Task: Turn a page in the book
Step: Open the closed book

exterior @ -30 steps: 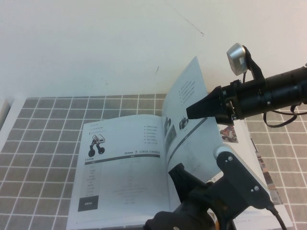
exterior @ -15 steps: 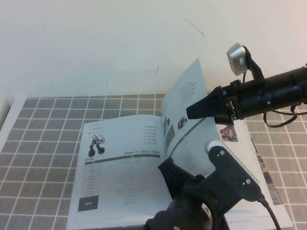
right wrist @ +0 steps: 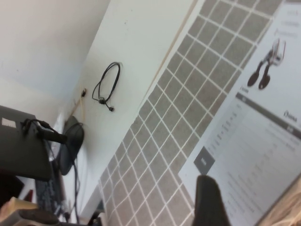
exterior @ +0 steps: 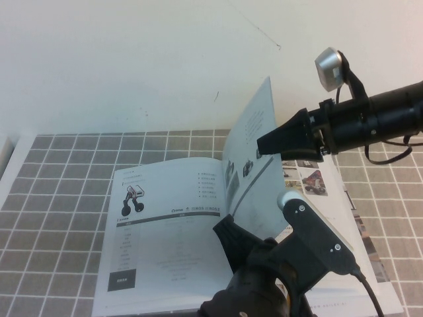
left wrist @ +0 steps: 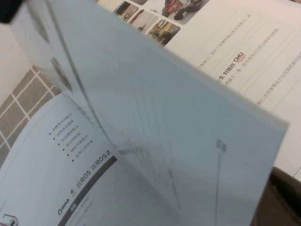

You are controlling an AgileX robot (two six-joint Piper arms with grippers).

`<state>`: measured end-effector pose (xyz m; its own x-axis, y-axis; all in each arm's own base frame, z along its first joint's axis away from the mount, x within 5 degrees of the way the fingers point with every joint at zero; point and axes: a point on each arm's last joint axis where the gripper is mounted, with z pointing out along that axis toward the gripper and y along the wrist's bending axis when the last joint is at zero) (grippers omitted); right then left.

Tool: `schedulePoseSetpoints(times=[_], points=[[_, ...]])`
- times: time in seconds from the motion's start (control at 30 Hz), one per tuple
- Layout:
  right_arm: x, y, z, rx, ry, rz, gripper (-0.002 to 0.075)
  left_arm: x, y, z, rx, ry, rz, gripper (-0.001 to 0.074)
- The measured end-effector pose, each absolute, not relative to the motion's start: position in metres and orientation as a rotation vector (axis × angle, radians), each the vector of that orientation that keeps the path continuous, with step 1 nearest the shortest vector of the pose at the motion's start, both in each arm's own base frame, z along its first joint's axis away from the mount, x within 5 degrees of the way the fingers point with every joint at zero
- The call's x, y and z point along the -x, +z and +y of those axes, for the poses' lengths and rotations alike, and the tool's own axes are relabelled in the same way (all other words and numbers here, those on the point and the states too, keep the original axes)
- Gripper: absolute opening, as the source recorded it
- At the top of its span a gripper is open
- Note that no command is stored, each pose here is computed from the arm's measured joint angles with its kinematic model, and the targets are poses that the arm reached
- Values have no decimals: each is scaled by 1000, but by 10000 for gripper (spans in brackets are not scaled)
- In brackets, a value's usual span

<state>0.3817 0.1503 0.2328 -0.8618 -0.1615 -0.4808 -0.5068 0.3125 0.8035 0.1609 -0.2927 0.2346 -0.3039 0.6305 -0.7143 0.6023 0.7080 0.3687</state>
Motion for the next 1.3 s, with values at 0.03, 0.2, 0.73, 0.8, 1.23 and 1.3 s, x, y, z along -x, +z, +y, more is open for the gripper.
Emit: schedulePoseSetpoints(times=[0.03,0.2,0.73,0.8,1.23,1.3], points=[[-383,237,150,619,1551,2263,406,-161,235,-293,-944,39,1996,-4],[-391,260,149,722,1440,2267,406,-161,235,-293,-944,39,1996,-4],[-391,212,131,916,997,2722,96,-161,235,-292,-942,43,1997,-4],[-386,193,135,939,1007,2779,44,-161,235,-292,-941,43,1996,-4],[-382,168,137,975,927,2894,-1,-168,232,-278,-839,155,2092,-4],[-382,167,135,977,897,2913,-1,-173,230,-273,-802,170,2139,-4]])
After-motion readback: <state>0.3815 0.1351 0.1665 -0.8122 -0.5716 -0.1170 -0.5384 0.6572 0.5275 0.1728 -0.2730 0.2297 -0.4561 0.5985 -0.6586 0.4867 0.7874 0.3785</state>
